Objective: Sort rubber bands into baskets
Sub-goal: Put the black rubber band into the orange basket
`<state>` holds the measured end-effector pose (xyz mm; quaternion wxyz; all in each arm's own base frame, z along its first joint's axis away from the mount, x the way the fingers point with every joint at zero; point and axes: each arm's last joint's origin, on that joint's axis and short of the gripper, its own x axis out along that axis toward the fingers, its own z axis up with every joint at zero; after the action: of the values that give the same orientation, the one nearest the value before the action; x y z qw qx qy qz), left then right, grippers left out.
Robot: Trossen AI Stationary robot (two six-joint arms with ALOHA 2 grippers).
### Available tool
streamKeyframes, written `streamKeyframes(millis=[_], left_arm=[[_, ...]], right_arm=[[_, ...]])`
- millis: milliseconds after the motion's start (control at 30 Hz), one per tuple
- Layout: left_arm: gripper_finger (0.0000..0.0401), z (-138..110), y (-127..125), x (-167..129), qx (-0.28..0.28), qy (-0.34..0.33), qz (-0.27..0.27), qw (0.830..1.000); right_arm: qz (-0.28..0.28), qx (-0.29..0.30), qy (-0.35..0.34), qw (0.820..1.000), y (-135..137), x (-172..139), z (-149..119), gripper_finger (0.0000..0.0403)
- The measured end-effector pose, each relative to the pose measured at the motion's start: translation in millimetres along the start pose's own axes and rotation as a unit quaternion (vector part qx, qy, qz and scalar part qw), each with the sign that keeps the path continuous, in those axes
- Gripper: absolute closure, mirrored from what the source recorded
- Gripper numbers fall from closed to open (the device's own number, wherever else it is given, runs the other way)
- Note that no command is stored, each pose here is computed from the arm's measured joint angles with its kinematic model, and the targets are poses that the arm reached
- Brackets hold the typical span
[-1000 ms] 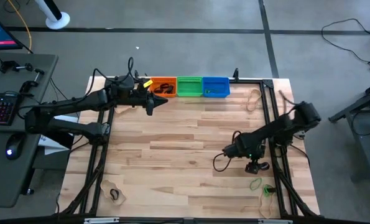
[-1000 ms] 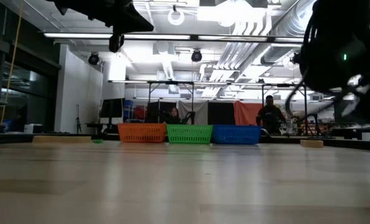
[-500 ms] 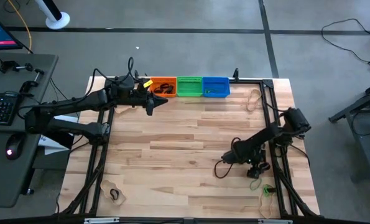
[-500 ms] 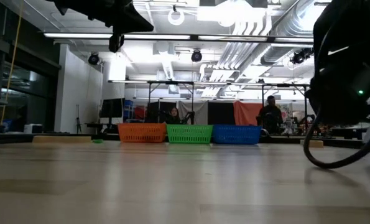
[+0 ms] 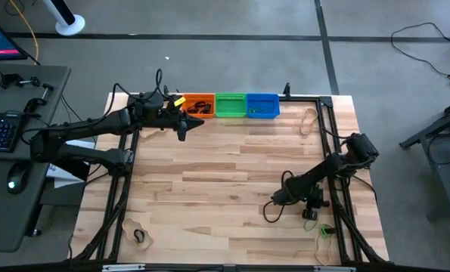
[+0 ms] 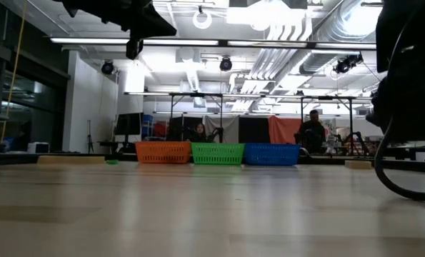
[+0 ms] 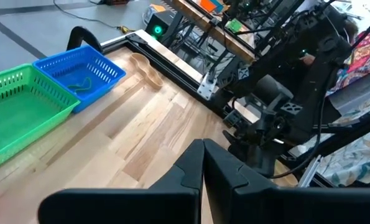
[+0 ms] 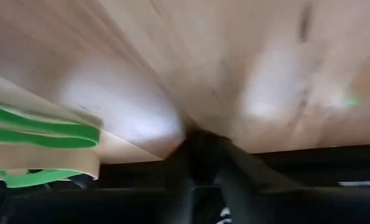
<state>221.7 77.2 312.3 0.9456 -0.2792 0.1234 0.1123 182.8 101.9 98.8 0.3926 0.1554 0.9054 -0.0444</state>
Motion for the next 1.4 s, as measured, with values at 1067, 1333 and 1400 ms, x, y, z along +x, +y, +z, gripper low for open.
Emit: streamKeyframes(millis=[1067,1333,1400], left_arm=[[0.04,83.4,-78.7,-104.2,0.099,-0.224,-0.135,0.96],[0.04,81.6,-77.3,-102.9,0.101,-0.215,-0.126,0.963],[0.04,80.2,-76.4,-102.0,0.098,-0.206,-0.123,0.966]], right_arm=[[0.098,0.094,-0.777,0.615,-172.4,-342.9,139.4,0.0402],[0.112,0.167,-0.728,0.656,-202.3,-355.8,197.3,0.0402],[0.115,0.175,-0.725,0.656,-207.5,-357.9,205.7,0.0402]])
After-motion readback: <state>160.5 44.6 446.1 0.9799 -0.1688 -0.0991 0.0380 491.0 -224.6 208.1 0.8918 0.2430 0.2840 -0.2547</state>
